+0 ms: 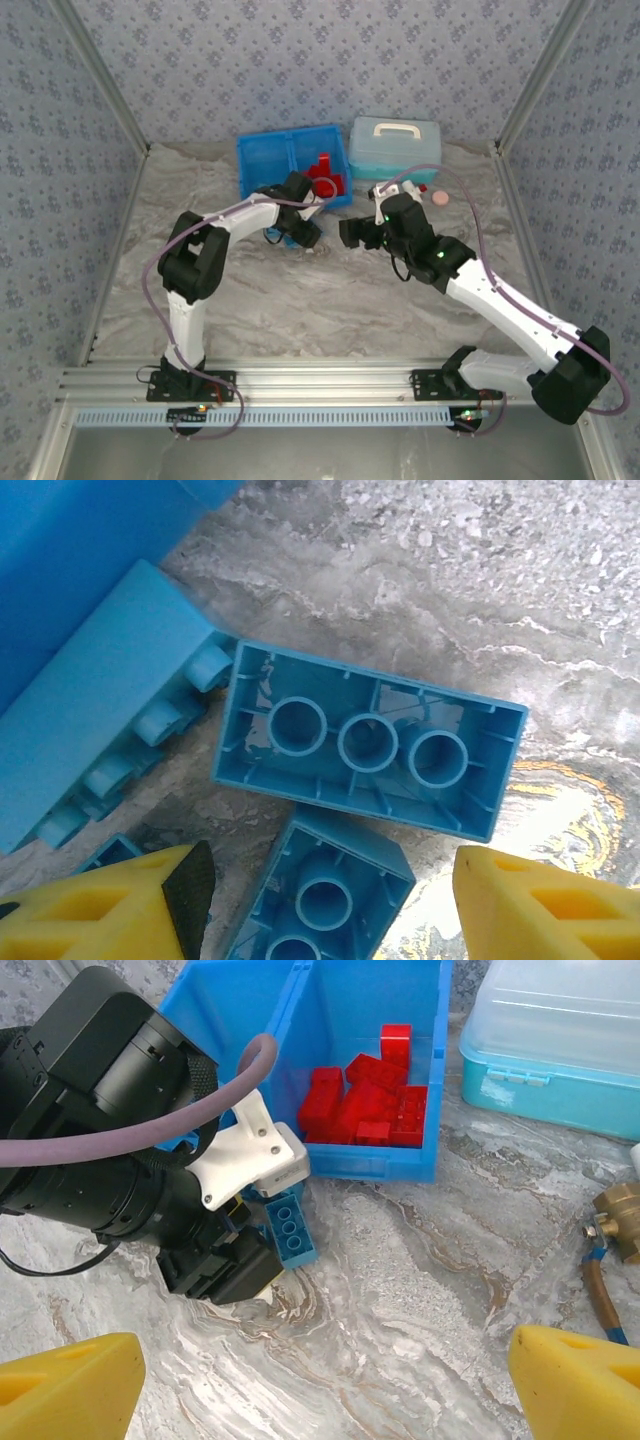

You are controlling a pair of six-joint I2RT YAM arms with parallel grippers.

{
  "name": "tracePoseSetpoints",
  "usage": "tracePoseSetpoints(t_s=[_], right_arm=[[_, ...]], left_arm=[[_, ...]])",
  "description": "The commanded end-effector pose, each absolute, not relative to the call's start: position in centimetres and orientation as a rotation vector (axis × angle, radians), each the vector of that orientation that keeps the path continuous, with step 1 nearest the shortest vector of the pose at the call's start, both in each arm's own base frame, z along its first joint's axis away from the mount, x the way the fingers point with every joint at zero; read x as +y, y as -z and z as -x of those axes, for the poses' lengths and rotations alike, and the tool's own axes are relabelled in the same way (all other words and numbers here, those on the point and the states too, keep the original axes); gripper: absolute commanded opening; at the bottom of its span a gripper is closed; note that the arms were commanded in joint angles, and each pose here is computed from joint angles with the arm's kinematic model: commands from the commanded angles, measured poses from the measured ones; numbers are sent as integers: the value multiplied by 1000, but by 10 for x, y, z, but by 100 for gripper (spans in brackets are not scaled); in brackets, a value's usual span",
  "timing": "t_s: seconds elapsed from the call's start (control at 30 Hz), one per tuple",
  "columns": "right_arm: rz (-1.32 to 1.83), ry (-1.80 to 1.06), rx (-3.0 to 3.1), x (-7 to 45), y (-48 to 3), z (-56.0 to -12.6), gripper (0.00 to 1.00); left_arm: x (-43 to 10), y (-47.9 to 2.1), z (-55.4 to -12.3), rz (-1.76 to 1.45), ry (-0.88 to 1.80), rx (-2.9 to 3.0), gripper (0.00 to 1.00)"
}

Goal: Sort the legos into containers by color

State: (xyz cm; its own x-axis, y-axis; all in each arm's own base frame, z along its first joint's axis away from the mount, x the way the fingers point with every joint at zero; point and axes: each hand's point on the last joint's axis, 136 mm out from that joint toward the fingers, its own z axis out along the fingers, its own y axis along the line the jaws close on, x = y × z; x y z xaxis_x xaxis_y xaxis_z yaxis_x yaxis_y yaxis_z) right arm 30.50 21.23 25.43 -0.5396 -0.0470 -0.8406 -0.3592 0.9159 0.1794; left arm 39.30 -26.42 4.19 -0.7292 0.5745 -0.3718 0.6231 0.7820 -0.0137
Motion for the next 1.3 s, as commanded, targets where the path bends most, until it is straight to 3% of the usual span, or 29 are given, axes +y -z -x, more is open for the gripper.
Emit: tracePoseSetpoints(t_s=[0.0,0.3,0.43,0.6,0.67,0.9,1.07,1.27], right_arm=[[278,-397,2115,208,-256,-307,96],[270,-436,2121,213,-255,-310,97],[265,-453,2117,215,-257,-310,97],[254,-462,2116,213,-260,-308,97],[248,-468,2111,212,-263,-307,97],[239,-489,2093,212,-268,-306,98],[240,-495,2092,214,-267,-308,98],[237,-491,2105,211,-261,-311,98]], left_arm=[[-265,-34,-378,-996,248,2669,65],[-254,-25,-357,-1014,186,2696,53],[-253,-22,-356,-995,167,2697,40],[-266,-68,-364,-861,264,2586,34],[-264,-105,-375,-760,269,2510,29],[-192,-196,-433,-312,79,2410,29],[-156,-204,-481,-120,72,2423,29],[-153,-171,-534,-115,58,2500,29]])
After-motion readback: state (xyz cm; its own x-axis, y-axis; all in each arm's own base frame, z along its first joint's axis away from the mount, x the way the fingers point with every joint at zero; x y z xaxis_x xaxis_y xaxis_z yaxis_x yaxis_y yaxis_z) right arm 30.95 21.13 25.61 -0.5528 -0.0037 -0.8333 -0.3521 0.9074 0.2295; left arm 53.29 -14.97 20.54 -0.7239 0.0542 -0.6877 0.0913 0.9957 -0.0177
